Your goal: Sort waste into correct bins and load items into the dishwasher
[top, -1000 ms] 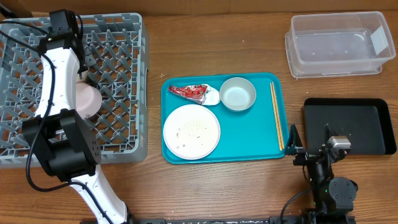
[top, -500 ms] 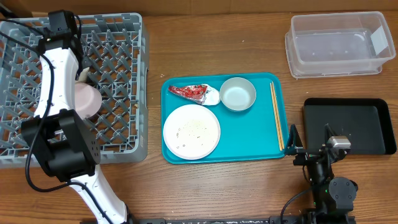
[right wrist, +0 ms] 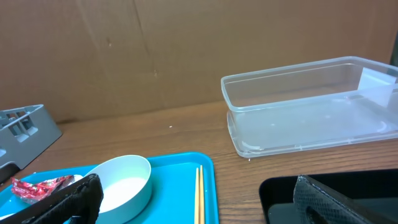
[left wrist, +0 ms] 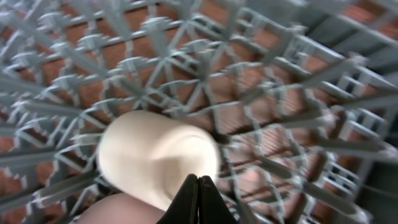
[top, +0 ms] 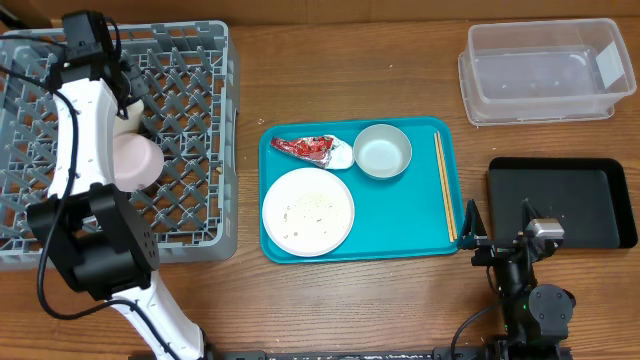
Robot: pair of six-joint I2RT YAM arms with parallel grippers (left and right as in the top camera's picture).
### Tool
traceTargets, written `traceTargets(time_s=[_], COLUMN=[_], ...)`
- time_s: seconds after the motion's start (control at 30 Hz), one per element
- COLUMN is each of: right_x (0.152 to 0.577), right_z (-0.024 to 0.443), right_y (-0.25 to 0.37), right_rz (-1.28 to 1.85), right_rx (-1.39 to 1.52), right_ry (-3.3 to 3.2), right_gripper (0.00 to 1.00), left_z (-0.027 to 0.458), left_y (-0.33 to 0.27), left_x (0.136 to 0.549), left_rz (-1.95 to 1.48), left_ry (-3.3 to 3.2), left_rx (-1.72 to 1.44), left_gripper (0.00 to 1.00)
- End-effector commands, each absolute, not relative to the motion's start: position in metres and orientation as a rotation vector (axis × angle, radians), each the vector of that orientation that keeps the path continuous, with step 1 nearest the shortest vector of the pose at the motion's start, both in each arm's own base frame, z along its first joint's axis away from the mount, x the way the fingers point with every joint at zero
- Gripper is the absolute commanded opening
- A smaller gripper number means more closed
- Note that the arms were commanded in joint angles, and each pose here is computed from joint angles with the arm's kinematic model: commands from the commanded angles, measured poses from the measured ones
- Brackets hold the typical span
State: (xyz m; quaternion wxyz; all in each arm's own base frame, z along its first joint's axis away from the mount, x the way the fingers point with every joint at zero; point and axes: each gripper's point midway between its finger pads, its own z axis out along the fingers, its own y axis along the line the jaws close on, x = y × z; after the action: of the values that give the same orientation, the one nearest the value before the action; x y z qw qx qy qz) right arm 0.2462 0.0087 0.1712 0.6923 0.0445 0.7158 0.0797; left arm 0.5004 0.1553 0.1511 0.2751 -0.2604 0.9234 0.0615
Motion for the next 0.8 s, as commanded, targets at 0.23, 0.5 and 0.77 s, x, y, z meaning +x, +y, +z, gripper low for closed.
traceTargets(time_s=[0.23, 0.5, 0.77], right_x=[0.246, 0.246, 0.246], right_z=[0.17, 0.17, 0.17], right_y=[0.008, 0.008, 0.008], right_rz=[0.175, 0.175, 0.175], right_rx=[0.106, 0.106, 0.106], right_ry=[1.594, 1.594, 1.594], right_gripper=[1.0, 1.0, 1.0], left_z=[0.156, 0.148, 0.132], left_y=[0.169, 0.157, 0.159], left_x=[0.493, 0.494, 0.49], left_rz=[0.276, 0.084, 0.107], left_ry=[2.508, 2.537, 2.592], left_rx=[-0.647, -0.627, -0.564], left_gripper=[0.04, 0.04, 0.04])
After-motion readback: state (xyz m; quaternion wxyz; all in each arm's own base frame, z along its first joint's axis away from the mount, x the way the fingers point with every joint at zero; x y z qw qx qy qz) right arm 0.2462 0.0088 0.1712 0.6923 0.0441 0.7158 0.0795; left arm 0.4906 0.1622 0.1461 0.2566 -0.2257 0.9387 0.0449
